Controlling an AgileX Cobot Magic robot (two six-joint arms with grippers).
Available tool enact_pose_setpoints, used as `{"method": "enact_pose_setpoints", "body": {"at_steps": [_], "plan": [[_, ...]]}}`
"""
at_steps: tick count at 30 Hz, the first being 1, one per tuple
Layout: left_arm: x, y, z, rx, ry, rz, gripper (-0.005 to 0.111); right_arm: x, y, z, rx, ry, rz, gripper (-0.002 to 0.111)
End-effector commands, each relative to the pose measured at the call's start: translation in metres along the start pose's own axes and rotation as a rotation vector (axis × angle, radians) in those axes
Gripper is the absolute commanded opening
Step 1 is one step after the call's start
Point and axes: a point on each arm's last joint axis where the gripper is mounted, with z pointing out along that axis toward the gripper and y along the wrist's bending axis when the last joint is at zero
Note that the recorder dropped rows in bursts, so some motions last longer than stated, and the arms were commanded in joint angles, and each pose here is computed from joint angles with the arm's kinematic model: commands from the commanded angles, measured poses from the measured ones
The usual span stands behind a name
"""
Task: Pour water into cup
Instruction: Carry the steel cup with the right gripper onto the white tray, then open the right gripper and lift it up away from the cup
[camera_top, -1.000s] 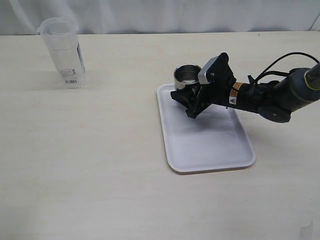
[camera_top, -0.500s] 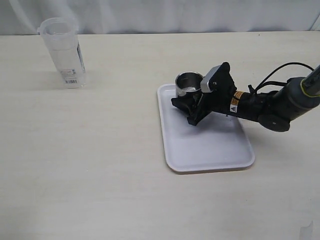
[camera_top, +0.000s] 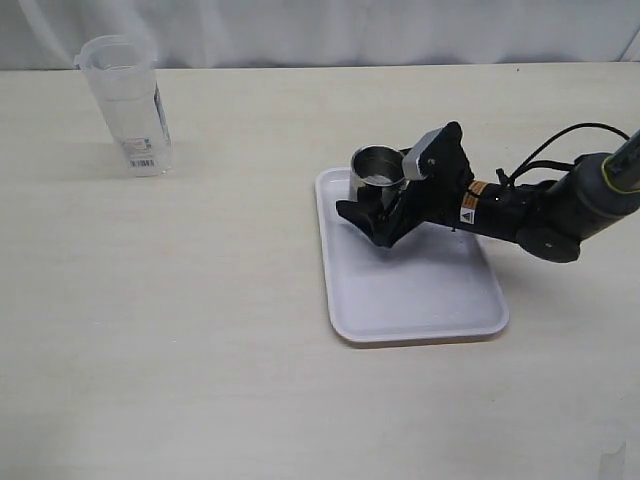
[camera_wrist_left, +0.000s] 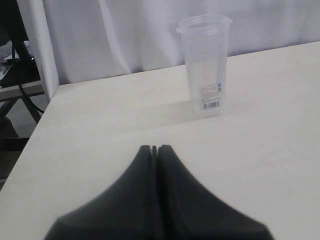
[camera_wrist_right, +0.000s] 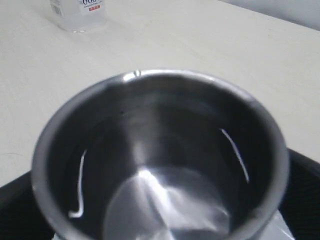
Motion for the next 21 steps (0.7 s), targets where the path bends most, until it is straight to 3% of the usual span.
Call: {"method": "enact_pose_setpoints", "body": {"at_steps": [1, 11, 17, 21], "plan": [[0.000, 0.000, 0.000, -0.006, -0.004, -0.006, 0.000, -0.015, -0.002, -0.005, 0.012, -0.032, -0.003, 0.099], [0.000, 0.000, 0.000, -0.006, -0.004, -0.006, 0.000, -0.062, -0.007, -0.019, 0.036, -0.125, 0.031, 0.095], [0.000, 0.000, 0.000, -0.006, -0.004, -0.006, 0.000, -0.110, -0.008, -0.038, 0.062, -0.205, 0.048, 0.061], [0.000, 0.000, 0.000, -0.006, -0.004, -0.006, 0.000, -0.144, -0.009, -0.060, 0.142, -0.167, 0.119, 0.028]]}}
